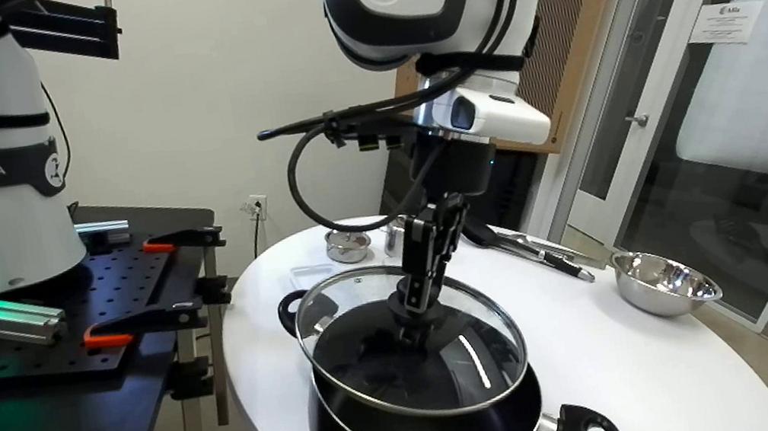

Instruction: Put the glass lid on top of the black pot

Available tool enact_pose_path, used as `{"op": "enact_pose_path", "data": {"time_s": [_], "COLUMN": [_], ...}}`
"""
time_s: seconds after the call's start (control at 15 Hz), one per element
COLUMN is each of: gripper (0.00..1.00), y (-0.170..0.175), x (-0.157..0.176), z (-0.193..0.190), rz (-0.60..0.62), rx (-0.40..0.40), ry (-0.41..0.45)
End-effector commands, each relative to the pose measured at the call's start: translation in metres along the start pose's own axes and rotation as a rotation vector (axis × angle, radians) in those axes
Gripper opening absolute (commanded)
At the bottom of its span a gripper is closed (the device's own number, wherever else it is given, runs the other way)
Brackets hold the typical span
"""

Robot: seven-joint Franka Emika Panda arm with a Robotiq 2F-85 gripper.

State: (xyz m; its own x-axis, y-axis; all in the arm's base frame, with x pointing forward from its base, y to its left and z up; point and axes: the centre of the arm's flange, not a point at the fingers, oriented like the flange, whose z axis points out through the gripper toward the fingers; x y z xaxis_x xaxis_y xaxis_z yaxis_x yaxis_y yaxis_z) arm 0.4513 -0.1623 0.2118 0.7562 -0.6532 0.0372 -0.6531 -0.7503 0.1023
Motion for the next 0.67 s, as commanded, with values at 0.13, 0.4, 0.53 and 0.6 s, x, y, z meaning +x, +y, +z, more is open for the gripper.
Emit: {"op": "enact_pose_path", "data": {"time_s": [0.13, 0.4, 0.53, 0.6], "gripper": [0.26, 0.26, 0.26, 0.26], "y": [0.031, 0.044, 0.044, 0.043], "x": [-0.014, -0.008, -0.002, -0.001], "z": [-0.023, -0.027, -0.025, -0.024], "rz": [0.008, 0.046, 0.066, 0.075], "rx": [0.078, 0.104, 0.11, 0.109], "ry": [0.007, 0.007, 0.008, 0.005]}}
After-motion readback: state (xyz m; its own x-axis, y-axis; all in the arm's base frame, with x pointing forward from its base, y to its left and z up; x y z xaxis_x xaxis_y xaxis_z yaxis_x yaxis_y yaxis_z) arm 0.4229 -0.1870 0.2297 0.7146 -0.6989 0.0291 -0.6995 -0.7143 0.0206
